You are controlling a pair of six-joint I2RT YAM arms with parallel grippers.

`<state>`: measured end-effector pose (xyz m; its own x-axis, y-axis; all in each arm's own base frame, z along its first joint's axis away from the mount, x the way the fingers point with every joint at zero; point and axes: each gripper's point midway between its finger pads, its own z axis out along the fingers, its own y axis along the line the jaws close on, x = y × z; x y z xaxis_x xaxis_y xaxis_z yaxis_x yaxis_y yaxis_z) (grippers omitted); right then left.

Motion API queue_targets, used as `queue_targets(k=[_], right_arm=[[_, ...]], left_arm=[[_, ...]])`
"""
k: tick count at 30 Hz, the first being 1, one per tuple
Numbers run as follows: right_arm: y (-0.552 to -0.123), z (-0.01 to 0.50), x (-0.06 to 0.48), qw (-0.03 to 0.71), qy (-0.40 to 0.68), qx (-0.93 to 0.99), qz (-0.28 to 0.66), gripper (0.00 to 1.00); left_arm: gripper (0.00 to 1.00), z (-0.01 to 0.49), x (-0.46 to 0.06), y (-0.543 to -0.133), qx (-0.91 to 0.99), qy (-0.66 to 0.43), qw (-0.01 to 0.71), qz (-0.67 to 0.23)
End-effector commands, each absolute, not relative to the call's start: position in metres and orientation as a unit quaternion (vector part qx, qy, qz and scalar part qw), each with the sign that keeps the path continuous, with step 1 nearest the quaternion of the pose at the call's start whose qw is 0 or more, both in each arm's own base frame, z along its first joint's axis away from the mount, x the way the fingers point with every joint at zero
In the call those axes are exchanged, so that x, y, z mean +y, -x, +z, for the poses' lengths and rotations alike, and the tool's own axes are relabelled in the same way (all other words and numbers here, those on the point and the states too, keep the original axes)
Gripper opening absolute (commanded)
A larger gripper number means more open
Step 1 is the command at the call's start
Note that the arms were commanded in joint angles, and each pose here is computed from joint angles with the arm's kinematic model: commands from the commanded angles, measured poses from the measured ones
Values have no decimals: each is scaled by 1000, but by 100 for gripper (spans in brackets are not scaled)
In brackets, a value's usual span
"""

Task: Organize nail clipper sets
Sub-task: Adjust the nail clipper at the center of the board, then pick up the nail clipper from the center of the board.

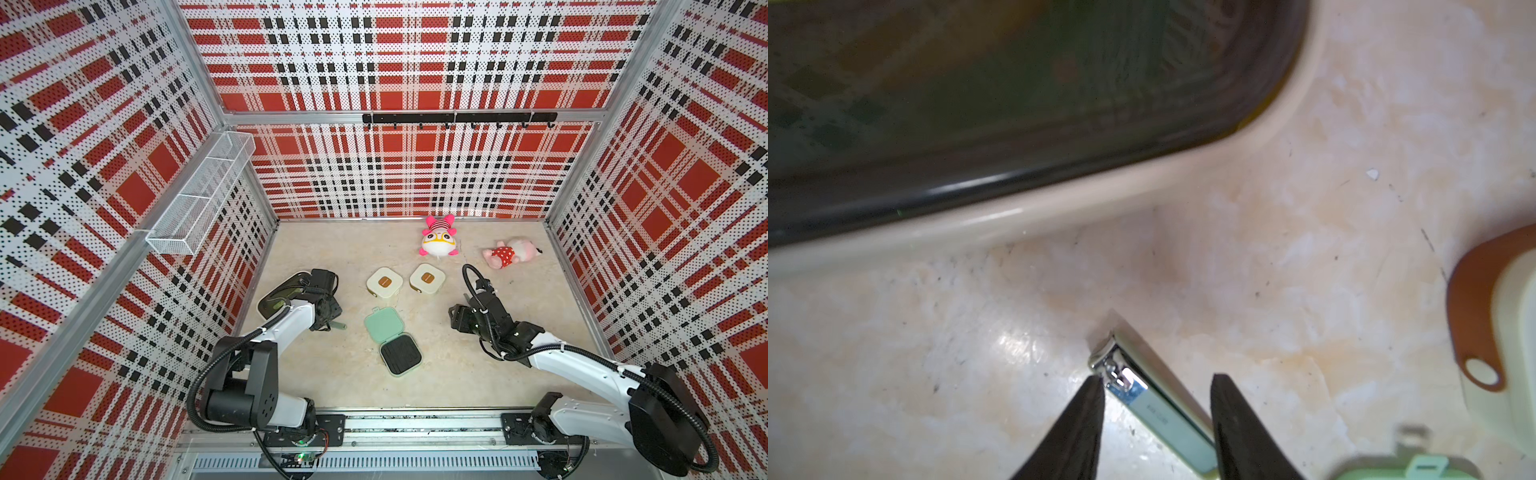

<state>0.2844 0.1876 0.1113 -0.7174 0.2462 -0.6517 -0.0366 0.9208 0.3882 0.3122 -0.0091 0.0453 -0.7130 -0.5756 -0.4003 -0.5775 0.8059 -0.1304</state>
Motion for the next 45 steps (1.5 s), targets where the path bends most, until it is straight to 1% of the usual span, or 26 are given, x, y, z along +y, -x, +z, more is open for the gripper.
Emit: queue_targets(k=[1, 6, 16, 17, 18, 21, 23, 26, 27, 28, 31, 35, 37, 41, 45], right_arm=[[-289, 117, 185, 385, -70, 899, 194, 71], [-290, 116, 186, 384, -71, 899, 196, 71], [-290, 114, 188, 382, -71, 900, 200, 71], [-290, 114, 188, 383, -71, 899, 199, 71], [-290, 114, 187, 383, -72, 899, 198, 71], [-291, 115, 187, 385, -73, 899, 196, 71], [-292, 117, 187, 387, -74, 898, 196, 71], [-293, 119, 188, 389, -74, 896, 199, 71], [-293, 119, 189, 389, -74, 896, 200, 71], [-293, 120, 189, 389, -73, 896, 201, 71], [-292, 120, 189, 389, -73, 896, 201, 70], [-292, 124, 185, 395, -77, 894, 198, 71], [-292, 125, 184, 397, -79, 893, 199, 71], [-293, 127, 185, 399, -81, 890, 203, 71], [-292, 127, 184, 399, -81, 890, 203, 70]], left_arm=[[47, 36, -2, -308, 923, 325, 203, 20], [48, 27, 6, -301, 921, 336, 190, 48], [49, 12, 8, -303, 926, 330, 172, 63], [48, 10, 8, -301, 927, 328, 168, 62], [45, 10, 7, -300, 928, 327, 166, 59], [31, 6, 3, -294, 934, 318, 153, 50], [27, 4, 1, -289, 937, 314, 145, 47], [23, 4, 2, -286, 938, 311, 148, 49], [23, 5, 2, -287, 938, 308, 150, 48], [25, 6, 1, -287, 939, 306, 150, 47], [39, 8, -4, -286, 944, 294, 144, 47], [42, 10, -11, -279, 949, 275, 139, 60], [41, 10, -18, -275, 952, 270, 135, 61], [33, -2, -29, -261, 958, 261, 109, 51], [30, -5, -30, -259, 958, 263, 104, 48]])
